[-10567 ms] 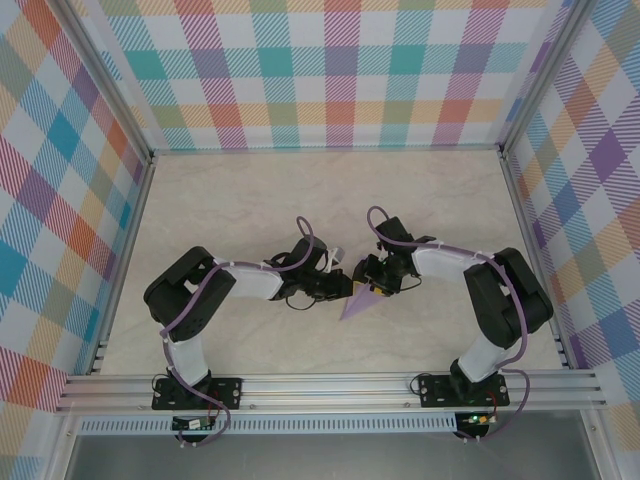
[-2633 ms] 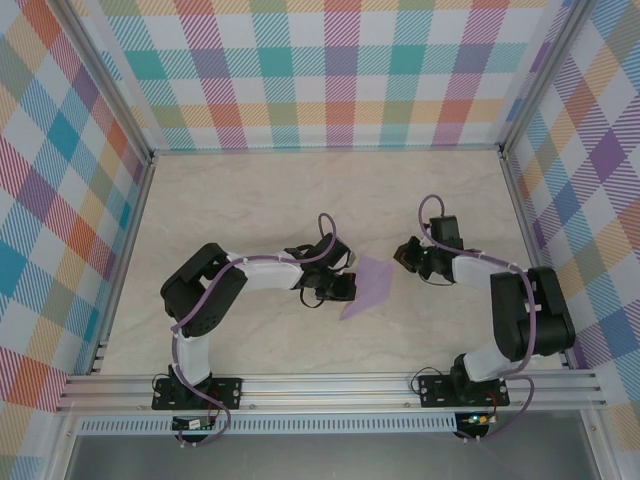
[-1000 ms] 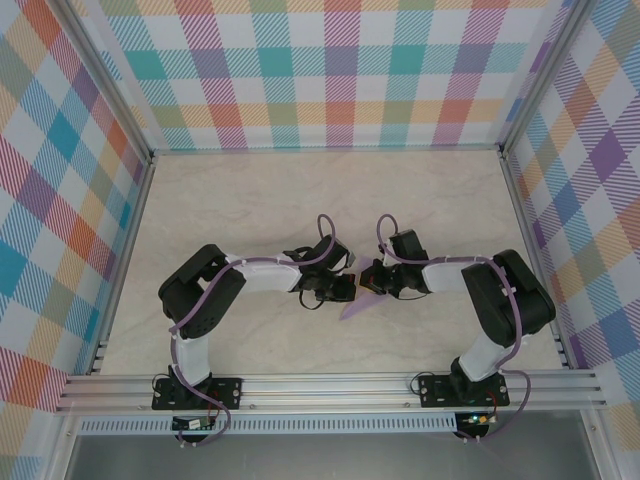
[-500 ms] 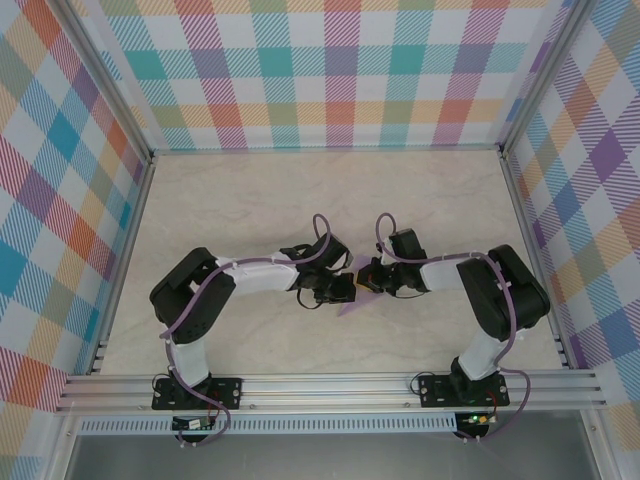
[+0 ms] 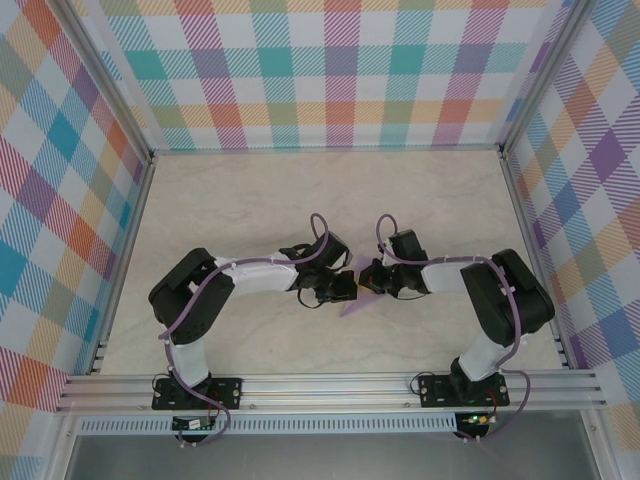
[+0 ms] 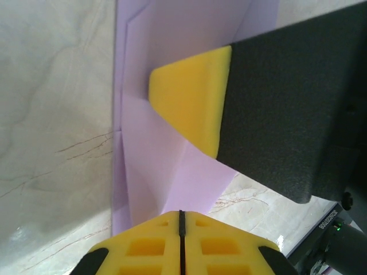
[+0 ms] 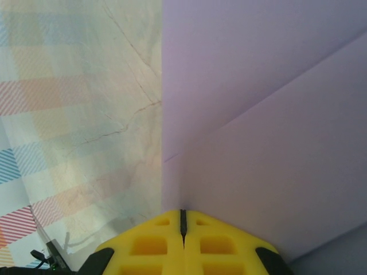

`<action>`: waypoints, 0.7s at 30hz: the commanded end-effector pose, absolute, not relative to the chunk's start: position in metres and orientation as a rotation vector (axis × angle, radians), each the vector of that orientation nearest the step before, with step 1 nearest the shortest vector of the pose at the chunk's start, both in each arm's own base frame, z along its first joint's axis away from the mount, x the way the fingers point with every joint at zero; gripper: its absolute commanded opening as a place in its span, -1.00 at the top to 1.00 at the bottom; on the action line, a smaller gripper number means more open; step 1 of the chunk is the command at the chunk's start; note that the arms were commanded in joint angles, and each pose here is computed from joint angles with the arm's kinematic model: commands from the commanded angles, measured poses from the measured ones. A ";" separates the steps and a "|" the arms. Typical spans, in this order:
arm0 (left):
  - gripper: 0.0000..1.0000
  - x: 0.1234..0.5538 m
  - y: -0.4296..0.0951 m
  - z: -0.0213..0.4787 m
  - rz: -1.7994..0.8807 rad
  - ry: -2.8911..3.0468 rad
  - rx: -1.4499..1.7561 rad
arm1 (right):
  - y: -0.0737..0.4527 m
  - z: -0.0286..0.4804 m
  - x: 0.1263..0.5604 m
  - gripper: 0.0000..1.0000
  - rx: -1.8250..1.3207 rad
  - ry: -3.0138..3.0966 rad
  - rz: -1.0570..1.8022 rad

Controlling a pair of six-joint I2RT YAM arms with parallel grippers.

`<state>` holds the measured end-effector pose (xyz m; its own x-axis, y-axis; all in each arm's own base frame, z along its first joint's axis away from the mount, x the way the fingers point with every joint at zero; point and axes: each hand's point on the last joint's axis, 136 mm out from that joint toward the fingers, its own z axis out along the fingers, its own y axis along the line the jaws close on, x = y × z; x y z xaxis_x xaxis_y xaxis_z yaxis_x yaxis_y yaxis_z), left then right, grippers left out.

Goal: Fold a paper plane with a square sheet of paper (pick it up from the middle)
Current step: Fourth fold the wing at the center of the table.

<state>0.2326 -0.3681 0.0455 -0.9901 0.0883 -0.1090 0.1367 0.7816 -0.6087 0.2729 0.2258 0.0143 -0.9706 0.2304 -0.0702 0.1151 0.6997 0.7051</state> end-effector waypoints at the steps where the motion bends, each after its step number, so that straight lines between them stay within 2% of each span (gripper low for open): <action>1: 0.85 0.229 -0.374 0.045 -1.031 2.879 0.183 | 0.203 -0.008 0.248 1.00 0.344 2.876 0.967; 10: 0.85 0.226 -0.393 0.049 -1.205 2.848 0.187 | 0.214 0.008 0.255 1.00 0.296 2.814 1.066; 21: 0.88 0.211 -0.389 0.022 -1.184 2.940 0.185 | 0.214 0.008 0.256 0.99 0.311 2.806 1.067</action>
<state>0.2263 -0.3851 0.0293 -0.9948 0.0887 -0.0492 0.0981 0.7184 -0.6887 0.2669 0.2198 0.0148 -0.9695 0.2355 -0.0682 0.1258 0.7165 0.6861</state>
